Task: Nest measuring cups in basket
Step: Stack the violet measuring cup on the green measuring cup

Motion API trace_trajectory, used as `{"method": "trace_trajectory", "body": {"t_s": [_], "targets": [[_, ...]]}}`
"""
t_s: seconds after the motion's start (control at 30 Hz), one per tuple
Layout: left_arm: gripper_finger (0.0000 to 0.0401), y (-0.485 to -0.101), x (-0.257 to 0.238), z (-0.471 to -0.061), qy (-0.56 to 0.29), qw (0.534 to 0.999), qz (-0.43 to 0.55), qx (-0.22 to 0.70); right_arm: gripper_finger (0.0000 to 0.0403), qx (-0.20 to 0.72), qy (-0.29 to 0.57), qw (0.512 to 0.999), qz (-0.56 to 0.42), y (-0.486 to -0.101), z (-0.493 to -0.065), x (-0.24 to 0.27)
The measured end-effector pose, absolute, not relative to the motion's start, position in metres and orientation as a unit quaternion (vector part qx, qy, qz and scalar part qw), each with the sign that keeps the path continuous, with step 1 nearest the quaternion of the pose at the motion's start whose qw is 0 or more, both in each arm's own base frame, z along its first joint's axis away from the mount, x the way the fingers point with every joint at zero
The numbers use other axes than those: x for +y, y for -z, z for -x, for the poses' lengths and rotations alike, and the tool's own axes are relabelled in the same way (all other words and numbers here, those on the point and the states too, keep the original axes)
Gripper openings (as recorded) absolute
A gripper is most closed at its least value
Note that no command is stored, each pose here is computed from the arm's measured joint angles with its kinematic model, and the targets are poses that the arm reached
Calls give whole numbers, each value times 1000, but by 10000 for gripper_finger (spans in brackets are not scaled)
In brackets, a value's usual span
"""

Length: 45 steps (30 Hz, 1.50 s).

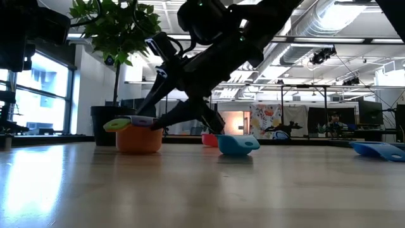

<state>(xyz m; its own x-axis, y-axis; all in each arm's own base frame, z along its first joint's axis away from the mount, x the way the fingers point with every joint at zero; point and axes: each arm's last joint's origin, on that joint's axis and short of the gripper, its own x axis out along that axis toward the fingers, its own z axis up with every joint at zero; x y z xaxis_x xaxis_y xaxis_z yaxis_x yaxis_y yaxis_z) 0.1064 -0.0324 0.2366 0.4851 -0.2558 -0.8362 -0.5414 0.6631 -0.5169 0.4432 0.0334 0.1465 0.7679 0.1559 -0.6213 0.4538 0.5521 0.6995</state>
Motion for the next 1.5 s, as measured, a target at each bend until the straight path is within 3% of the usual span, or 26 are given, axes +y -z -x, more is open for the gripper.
{"method": "trace_trajectory", "body": {"t_s": [0.33, 0.9, 1.5], "targets": [[62, -237, -32, -106, -93, 763, 400, 499, 123, 327, 94, 815, -469, -147, -443, 33], [62, -237, -32, -106, -94, 763, 400, 499, 7, 325, 81, 815, -472, -148, -444, 34], [62, -237, -32, -106, -93, 763, 400, 499, 1, 309, 68, 816, -484, -151, -447, 34]]}}
